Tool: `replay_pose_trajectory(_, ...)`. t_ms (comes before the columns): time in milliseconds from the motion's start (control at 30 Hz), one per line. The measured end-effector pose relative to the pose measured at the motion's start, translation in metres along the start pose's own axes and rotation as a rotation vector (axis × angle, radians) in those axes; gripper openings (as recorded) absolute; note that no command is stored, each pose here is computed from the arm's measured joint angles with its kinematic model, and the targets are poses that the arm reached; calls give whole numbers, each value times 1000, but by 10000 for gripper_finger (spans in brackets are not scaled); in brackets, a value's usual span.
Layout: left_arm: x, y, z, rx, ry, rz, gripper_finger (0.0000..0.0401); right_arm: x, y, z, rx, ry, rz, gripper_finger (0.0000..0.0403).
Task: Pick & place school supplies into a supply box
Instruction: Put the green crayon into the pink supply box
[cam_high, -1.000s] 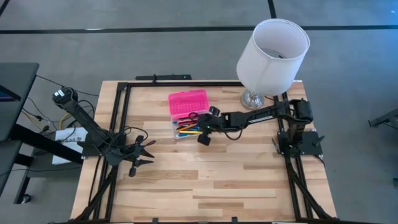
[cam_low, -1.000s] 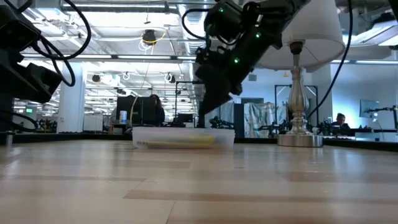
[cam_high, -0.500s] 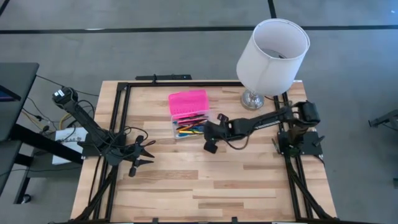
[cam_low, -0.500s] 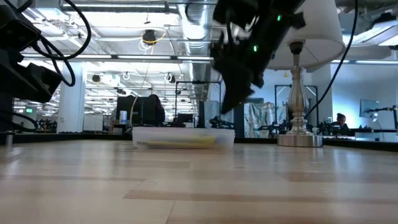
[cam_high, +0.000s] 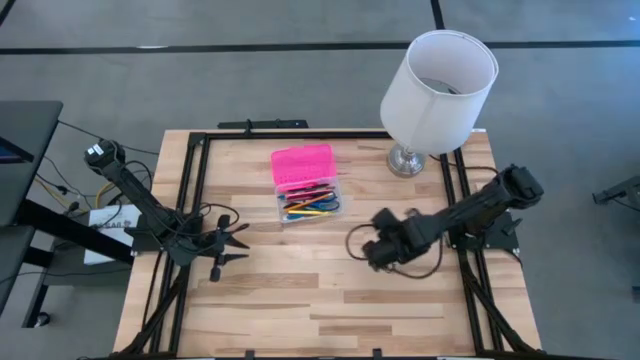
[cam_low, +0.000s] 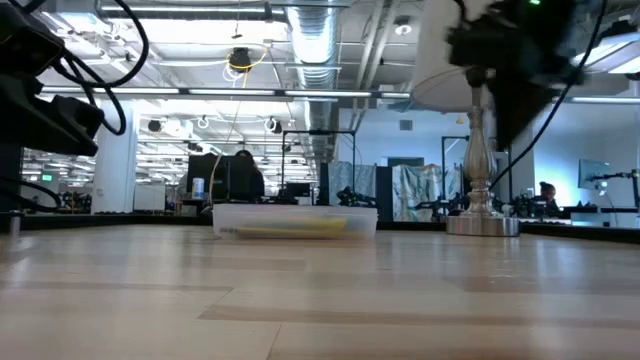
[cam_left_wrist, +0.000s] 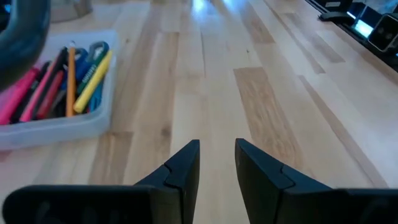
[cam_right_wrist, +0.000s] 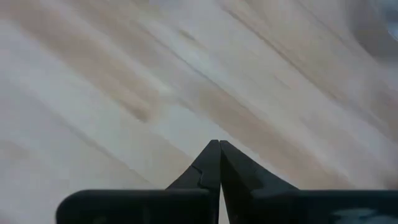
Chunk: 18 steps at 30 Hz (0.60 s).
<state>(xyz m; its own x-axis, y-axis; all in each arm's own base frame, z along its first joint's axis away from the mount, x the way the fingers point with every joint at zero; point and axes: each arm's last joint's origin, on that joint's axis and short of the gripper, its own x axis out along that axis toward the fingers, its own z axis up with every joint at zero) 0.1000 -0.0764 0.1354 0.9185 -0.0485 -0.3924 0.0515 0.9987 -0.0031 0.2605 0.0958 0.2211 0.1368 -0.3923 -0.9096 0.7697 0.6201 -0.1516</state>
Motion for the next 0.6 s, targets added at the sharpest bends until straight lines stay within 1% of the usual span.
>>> replay_pose_trajectory(100,0,0,3,13,-29,13,96,2,-9,-15,117,90,-161,1)
replay_pose_trajectory(200,0,-1,5,31,-48,11,96,6,-10,-23,164,142,-263,1)
replay_pose_trajectory(400,0,-1,5,40,-53,9,96,32,-10,-35,96,276,-409,11)
replay_pose_trajectory(600,0,-1,5,35,-51,5,96,58,-17,-41,96,359,-524,43)
